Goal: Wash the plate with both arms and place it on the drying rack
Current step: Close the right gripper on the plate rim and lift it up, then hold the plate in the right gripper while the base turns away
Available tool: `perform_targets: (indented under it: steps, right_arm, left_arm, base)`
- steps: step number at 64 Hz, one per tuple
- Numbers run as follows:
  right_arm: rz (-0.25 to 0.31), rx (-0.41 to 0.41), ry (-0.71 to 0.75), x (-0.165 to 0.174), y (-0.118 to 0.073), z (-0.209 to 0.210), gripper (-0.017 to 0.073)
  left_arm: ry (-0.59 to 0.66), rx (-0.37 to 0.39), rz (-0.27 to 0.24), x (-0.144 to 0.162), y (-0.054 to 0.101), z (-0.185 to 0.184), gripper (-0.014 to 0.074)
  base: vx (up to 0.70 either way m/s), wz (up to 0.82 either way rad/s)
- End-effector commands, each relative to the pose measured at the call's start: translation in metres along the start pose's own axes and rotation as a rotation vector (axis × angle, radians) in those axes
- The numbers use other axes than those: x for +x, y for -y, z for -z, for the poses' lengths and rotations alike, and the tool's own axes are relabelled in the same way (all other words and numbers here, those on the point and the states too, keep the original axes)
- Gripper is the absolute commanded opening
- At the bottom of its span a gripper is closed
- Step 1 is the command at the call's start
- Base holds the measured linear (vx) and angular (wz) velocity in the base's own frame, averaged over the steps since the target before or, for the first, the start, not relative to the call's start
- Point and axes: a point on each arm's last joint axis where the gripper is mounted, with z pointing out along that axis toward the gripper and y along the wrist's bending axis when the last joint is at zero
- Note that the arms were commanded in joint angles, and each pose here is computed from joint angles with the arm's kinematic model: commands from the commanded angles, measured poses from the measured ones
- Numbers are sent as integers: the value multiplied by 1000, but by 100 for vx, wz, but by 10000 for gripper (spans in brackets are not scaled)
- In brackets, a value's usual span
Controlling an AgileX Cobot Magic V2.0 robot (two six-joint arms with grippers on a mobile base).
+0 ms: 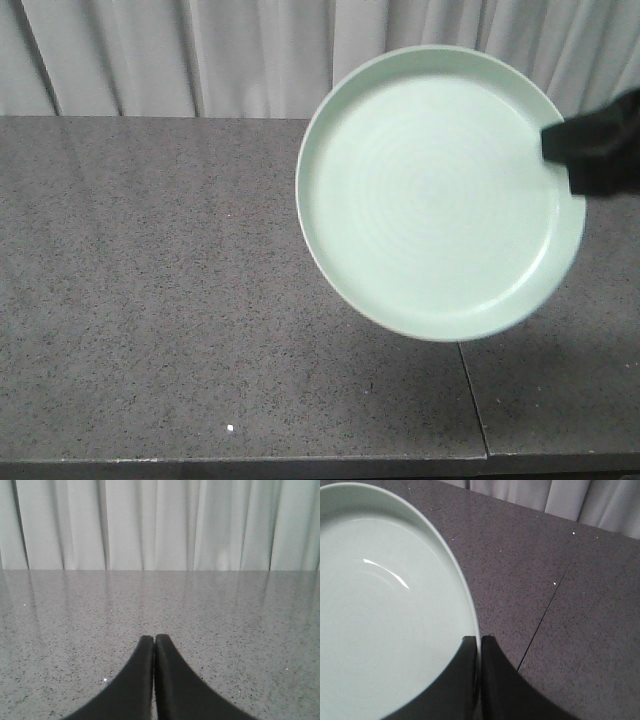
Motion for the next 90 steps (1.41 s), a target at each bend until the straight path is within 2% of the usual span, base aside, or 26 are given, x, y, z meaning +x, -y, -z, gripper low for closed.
perform_targets:
  steps: [1,8,15,30,43,90]
  right_arm:
    - [-11,46,164,23,-8,27,-2]
    - [-54,48,151,69,-16,36,-2]
    - [-58,52,166,107,-23,44,-2]
    - [-98,90,252,147,-28,58,-2]
    - [-57,124,271,151,-28,64,-2]
    - [-56,123,267,151,-28,64,-2]
  left_arm:
    - [68,14,9,-1,1,1,-6]
    - [68,14,9,-1,1,1,-6]
    - [68,14,9,-1,1,1,-6]
    - [68,14,9,-1,1,1,-6]
    - [68,14,9,-1,1,1,-6]
    - [68,14,9,-1,1,1,-6]
  base:
    - [0,0]
    - [0,0]
    - [0,0]
    - [0,0]
    - [0,0]
    - [0,0]
